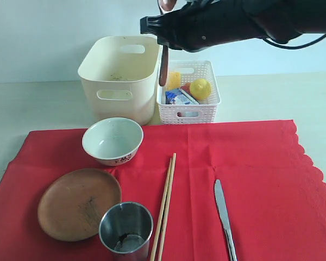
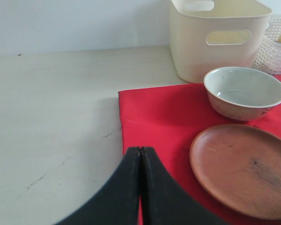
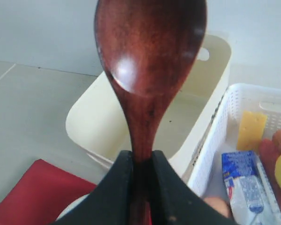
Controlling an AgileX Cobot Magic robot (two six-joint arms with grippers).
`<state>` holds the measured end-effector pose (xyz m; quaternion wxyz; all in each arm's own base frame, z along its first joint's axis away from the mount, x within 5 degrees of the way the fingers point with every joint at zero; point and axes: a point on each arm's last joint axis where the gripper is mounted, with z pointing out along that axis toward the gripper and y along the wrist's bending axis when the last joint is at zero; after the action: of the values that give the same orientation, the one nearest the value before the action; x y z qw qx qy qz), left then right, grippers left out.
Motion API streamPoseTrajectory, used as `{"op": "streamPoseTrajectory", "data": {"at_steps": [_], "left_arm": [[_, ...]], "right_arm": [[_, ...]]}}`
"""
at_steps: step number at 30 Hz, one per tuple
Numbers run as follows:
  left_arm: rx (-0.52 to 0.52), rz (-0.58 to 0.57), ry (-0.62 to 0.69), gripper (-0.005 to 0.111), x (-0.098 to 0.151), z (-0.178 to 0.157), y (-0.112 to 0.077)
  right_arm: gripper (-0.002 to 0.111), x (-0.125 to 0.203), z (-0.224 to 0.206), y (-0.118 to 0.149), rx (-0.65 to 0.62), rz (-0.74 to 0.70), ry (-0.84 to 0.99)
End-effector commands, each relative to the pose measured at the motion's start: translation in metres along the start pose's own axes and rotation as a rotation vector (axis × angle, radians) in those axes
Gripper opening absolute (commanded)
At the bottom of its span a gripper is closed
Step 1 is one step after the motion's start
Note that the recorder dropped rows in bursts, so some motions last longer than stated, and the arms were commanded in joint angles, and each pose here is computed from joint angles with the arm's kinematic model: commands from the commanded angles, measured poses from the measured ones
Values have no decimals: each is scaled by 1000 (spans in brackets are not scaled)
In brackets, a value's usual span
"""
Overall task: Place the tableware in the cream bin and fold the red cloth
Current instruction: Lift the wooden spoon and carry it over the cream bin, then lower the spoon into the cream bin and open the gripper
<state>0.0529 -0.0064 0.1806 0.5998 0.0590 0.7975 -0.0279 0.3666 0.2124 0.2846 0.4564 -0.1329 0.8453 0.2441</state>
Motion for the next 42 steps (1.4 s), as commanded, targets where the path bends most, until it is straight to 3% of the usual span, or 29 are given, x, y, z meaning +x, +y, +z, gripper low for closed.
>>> {"op": "streamPoseTrajectory", "data": {"at_steps": [1, 7, 12, 24, 37, 40, 42], "left_arm": [[-1, -8, -15, 0, 0, 0, 0], [-1, -9, -15, 0, 0, 0, 0], [-1, -9, -15, 0, 0, 0, 0], [-1, -9, -15, 0, 0, 0, 0], [-1, -9, -15, 0, 0, 0, 0], [-1, -9, -15, 0, 0, 0, 0], [-1, -9, -15, 0, 0, 0, 0]], "right_arm": [[0, -9, 20, 5, -8, -143, -33], [0, -15, 49, 9, -15, -335, -58], [0, -19, 68, 12, -7, -401, -92], [0, -17, 102, 6, 10, -372, -126], [0, 12, 134, -11, 68, -364, -96], [12, 17, 137, -11, 54, -340, -72], [27, 18, 137, -10, 43, -320, -64]]}}
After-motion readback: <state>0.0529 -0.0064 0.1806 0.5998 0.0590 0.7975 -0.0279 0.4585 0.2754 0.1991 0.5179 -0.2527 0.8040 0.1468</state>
